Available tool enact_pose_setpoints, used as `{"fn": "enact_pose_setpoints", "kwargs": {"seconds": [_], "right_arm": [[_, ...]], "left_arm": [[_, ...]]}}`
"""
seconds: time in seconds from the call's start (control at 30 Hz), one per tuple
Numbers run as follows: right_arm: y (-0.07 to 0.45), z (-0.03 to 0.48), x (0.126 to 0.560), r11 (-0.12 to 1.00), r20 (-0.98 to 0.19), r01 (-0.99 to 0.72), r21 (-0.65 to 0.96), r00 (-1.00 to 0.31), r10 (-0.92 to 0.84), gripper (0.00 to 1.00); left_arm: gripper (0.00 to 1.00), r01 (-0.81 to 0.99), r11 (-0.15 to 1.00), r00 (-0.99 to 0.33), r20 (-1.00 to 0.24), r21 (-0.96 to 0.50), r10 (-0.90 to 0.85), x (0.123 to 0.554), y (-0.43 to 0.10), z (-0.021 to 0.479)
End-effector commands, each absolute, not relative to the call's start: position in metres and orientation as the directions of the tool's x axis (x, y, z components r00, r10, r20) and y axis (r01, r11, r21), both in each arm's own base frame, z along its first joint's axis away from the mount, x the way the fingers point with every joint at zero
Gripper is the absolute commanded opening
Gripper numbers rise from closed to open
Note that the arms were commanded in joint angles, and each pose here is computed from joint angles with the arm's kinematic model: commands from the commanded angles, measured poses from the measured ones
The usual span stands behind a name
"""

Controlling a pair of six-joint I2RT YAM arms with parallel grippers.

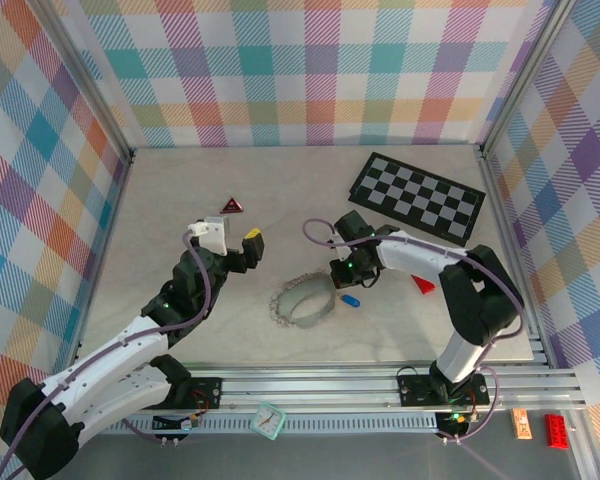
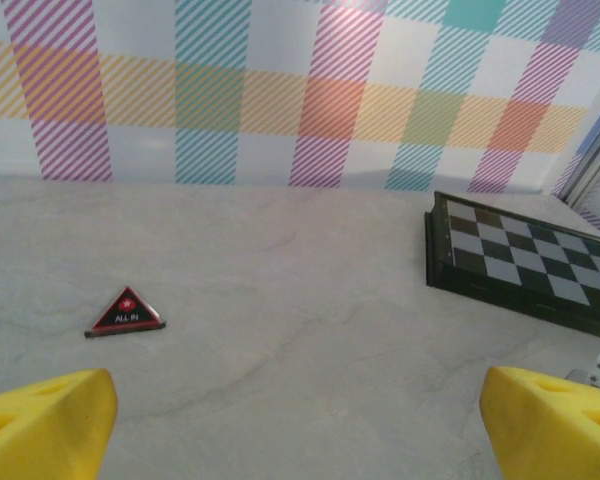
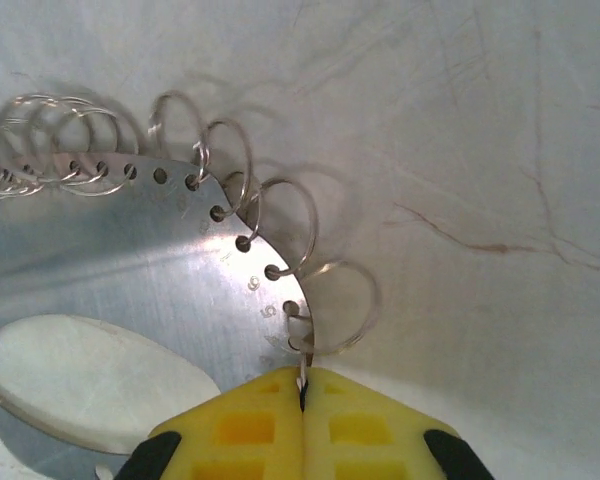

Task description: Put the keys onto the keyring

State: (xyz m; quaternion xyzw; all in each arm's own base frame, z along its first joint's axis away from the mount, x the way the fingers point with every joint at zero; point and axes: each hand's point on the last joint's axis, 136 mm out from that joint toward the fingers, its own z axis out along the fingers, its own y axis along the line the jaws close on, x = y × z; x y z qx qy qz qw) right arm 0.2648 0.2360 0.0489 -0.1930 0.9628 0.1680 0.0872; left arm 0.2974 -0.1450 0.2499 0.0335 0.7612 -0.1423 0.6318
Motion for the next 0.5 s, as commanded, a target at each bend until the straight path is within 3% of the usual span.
{"fn": "enact_pose_setpoints", "kwargs": {"seconds": [0.0,0.47], "right_arm": [[0.238,0.094,0.276,0.836,-0.348,-0.483,0.261,-0.855,-0.385,0.0],[0.267,0.219,0.28,0.612,-0.723,-0.768,0.19,-0.531,-0.442,0.0]], "left_arm": [[0.89,0.285,0.951,-0.12,-0.989,-0.117,-0.086,0.294,-0.148,0.275],[0.8,0.395,0.918,-0.009,-0.999,-0.038,-0.037,0.277,-0.157,0.31]]}}
